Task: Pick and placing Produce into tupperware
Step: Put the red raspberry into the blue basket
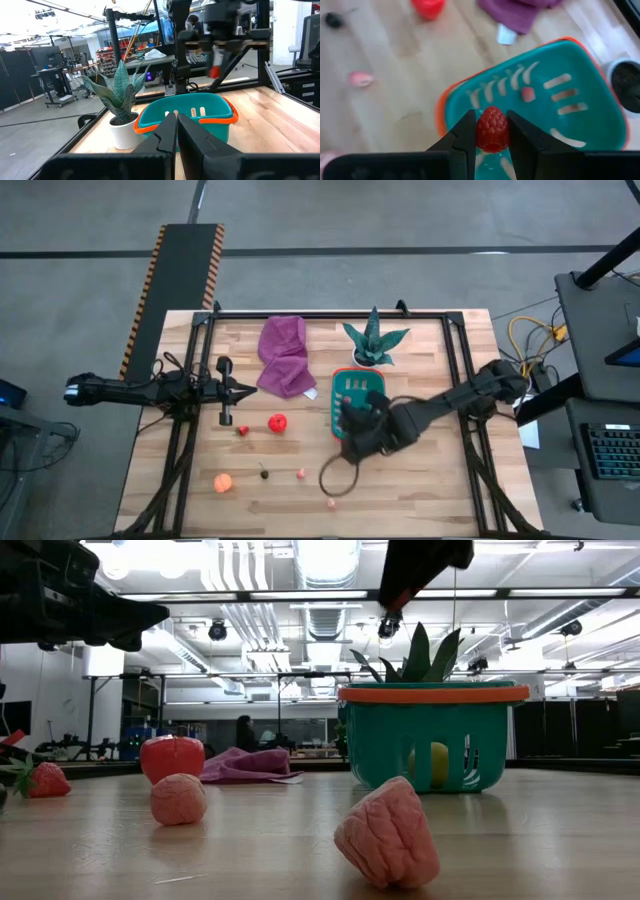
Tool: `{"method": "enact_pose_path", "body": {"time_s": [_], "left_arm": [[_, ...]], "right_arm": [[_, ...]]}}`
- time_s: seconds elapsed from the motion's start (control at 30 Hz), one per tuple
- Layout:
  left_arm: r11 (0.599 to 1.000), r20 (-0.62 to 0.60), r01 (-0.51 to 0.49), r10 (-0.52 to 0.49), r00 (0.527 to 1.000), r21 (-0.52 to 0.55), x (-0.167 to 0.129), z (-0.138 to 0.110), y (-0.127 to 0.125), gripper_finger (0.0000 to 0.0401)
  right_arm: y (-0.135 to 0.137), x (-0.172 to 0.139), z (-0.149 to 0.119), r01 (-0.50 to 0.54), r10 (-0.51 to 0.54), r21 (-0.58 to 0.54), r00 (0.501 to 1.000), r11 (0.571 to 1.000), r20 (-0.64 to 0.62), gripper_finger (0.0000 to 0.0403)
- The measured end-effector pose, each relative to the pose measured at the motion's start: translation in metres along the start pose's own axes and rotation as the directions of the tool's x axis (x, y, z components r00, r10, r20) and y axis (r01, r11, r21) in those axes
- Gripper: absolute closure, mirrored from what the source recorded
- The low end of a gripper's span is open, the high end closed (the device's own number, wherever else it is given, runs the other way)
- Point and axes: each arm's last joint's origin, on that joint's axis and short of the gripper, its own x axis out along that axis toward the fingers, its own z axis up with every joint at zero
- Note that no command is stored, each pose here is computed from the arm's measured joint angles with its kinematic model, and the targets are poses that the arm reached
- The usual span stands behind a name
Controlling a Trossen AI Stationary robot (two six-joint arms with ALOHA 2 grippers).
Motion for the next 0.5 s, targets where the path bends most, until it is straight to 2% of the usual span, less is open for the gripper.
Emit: {"method": "enact_pose_path", "body": {"time_s": [0.1, 0.37, 0.5], "left_arm": [[1.000, -0.002, 0.000, 0.000, 1.000, 0.000, 0.000, 0.000, 0.000, 0.0401], [1.000, -0.002, 0.001, -0.001, 1.000, 0.000, 0.000, 0.000, 0.000, 0.0401], [1.000, -0.004, 0.001, -0.001, 1.000, 0.000, 0.000, 0.000, 0.000, 0.0401]], "right_arm": [[-0.014, 0.008, 0.009, 0.037, -0.036, 0.034, 0.999, 0.999, -0.023, 0.0328], [-0.050, 0.032, 0.027, 0.072, -0.053, 0.136, 0.989, 0.988, -0.138, 0.0328], [-0.062, 0.042, 0.029, 0.098, -0.074, 0.142, 0.983, 0.985, -0.167, 0.0328]]}}
